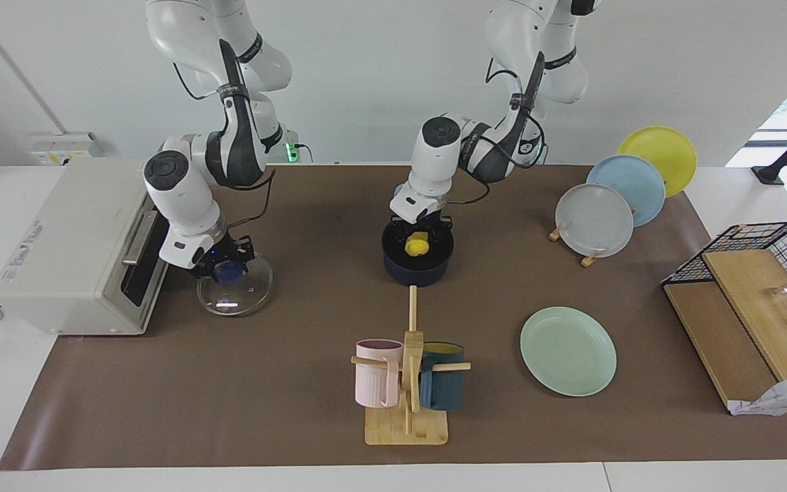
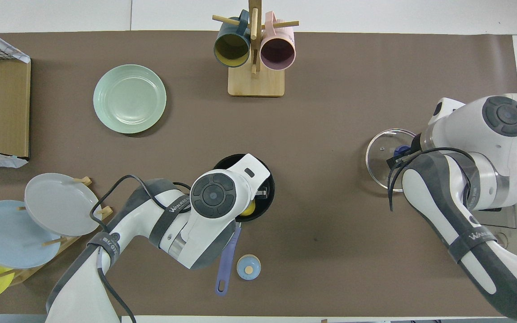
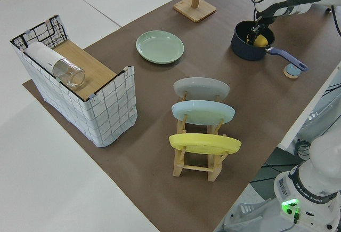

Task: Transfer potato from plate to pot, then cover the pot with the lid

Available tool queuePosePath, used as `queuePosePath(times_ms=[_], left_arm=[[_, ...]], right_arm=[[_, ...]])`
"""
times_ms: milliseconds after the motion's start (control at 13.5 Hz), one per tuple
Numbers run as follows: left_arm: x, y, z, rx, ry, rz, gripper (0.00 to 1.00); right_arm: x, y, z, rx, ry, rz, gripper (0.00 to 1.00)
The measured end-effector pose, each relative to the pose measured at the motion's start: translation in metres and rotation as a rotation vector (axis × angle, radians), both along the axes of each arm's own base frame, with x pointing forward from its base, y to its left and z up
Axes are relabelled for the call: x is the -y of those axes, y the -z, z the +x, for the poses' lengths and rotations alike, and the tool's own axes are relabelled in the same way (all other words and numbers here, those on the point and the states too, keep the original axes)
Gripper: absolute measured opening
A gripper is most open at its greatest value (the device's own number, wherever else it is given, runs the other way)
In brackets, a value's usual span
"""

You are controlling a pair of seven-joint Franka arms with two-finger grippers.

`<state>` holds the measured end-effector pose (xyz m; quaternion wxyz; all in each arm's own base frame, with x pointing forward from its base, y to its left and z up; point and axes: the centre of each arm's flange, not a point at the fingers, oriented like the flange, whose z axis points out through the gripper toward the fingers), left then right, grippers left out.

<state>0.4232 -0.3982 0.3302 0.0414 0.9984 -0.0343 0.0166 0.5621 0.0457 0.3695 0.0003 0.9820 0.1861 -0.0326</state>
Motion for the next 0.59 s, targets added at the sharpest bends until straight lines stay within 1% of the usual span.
queuePosePath(times_ms=[222,296,444,593], left_arm=[[0.001,0.002,-0.001,-0.001,0.003,0.001,0.65],[0.003,0.003,-0.003,-0.002,0.007,0.002,0.65],[0.006,0.005,-0.004,0.002,0.011,-0.001,0.65],[0.008,0.009,-0.004,0.004,0.016,0.001,0.65]], right_arm=[[-0.061,-0.048,0.007,-0.025,0.024,-0.014,0.66],[-0.073,-0.06,0.01,-0.025,0.024,-0.016,0.66],[-0.082,-0.075,0.016,-0.024,0.022,-0.016,0.66],[-0.086,-0.082,0.022,-0.028,0.044,-0.019,0.66]])
